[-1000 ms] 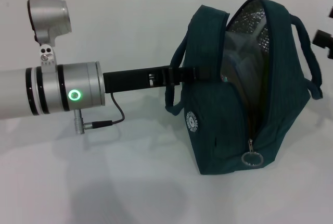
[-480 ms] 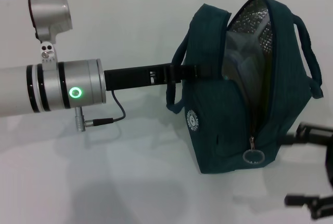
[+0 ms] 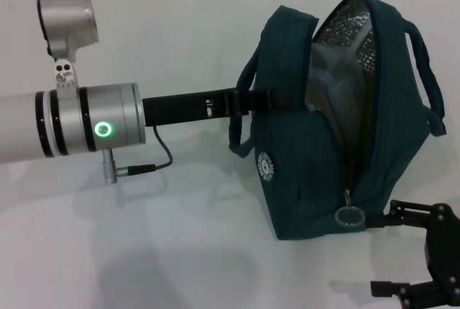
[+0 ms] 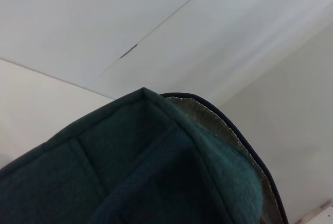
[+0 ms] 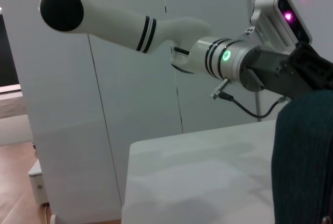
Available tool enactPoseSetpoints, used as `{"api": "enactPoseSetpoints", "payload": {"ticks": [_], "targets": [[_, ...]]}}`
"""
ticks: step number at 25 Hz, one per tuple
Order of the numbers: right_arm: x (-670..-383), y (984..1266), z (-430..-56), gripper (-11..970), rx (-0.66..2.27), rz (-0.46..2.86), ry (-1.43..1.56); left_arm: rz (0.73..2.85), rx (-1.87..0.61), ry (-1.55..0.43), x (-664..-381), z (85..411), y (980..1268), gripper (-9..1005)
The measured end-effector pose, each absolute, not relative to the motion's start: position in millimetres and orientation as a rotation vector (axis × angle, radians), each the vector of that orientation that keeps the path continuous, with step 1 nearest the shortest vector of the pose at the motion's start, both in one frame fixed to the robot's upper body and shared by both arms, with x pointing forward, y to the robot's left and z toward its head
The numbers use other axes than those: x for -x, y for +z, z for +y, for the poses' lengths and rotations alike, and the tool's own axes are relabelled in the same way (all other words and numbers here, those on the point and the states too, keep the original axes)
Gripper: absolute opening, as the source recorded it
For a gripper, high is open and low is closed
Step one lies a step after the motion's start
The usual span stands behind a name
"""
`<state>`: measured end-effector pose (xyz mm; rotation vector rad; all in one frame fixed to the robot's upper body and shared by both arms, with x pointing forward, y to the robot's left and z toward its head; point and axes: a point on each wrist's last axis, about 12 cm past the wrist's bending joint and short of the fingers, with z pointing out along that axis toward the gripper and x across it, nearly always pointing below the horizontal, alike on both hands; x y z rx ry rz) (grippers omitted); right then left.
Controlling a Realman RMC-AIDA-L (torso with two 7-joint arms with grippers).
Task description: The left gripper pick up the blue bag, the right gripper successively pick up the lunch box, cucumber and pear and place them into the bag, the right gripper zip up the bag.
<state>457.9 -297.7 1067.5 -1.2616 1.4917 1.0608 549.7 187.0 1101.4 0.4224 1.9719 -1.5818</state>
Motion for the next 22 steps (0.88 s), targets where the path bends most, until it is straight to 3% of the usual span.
{"api": "enactPoseSetpoints", "payload": {"ticks": [22], "targets": [[-462.7, 1061.0, -297.3, 861, 1.155, 1.489, 1.016, 1.967, -0.429, -1.581, -551.4, 186.0, 1103.2, 54]]}}
